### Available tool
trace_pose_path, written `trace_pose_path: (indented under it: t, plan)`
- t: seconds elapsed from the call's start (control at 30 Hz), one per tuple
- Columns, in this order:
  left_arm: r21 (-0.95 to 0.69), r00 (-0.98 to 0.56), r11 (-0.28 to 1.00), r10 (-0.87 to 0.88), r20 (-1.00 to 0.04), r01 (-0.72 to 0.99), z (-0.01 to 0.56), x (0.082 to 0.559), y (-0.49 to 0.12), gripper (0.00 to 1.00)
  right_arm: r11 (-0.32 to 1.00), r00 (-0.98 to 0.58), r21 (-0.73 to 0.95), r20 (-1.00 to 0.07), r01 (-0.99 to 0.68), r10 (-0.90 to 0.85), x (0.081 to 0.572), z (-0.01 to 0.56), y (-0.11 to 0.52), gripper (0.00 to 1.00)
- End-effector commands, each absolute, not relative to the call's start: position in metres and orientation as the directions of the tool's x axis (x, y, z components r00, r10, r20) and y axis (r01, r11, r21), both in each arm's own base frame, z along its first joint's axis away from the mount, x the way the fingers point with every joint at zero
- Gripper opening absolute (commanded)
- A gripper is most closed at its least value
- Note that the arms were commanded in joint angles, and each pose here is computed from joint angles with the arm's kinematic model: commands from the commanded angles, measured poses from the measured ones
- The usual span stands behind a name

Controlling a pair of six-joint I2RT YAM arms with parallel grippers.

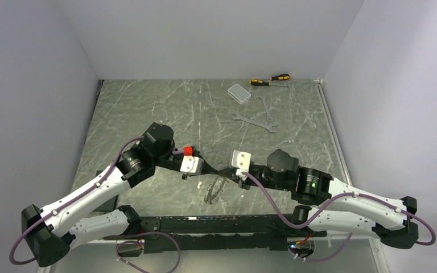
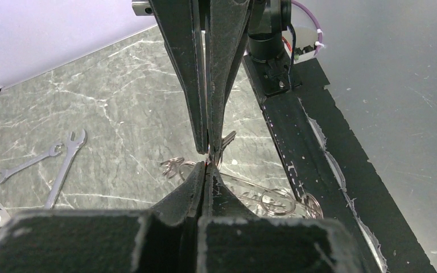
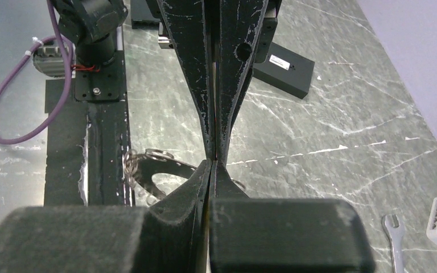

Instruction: Put the keys on the keyring

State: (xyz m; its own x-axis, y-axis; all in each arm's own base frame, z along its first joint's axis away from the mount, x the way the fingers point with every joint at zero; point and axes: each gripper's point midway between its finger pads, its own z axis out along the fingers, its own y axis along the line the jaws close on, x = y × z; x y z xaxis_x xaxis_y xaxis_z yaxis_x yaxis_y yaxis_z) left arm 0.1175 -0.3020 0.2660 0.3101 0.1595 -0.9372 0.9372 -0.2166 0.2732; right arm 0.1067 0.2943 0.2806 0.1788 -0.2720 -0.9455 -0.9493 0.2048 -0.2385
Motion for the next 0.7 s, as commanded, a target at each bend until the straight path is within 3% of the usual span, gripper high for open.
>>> trace_pose_path:
  t: [0.0,0.33,0.67]
  plan:
    - [0.328,0.356,-0.216,0.103,-0.929,0.920,0.288,0.115,-0.300,0.00,0.237,0.189,-0.238,-0.959,-0.942,-0.209,0.108,0.302,0.292,0.00]
    - [0.306,0.325,-0.200,0.069,-0.943,0.931,0.292,0.112,-0.300,0.00,0.258,0.165,-0.258,-0.928,-0.931,-0.333,0.119,0.276,0.288,0.00]
    - [0.294,0.307,-0.145,0.075,-0.949,0.945,0.295,0.120,-0.300,0.00,0.277,0.169,-0.265,-0.931,-0.924,-0.324,0.122,0.279,0.288,0.00]
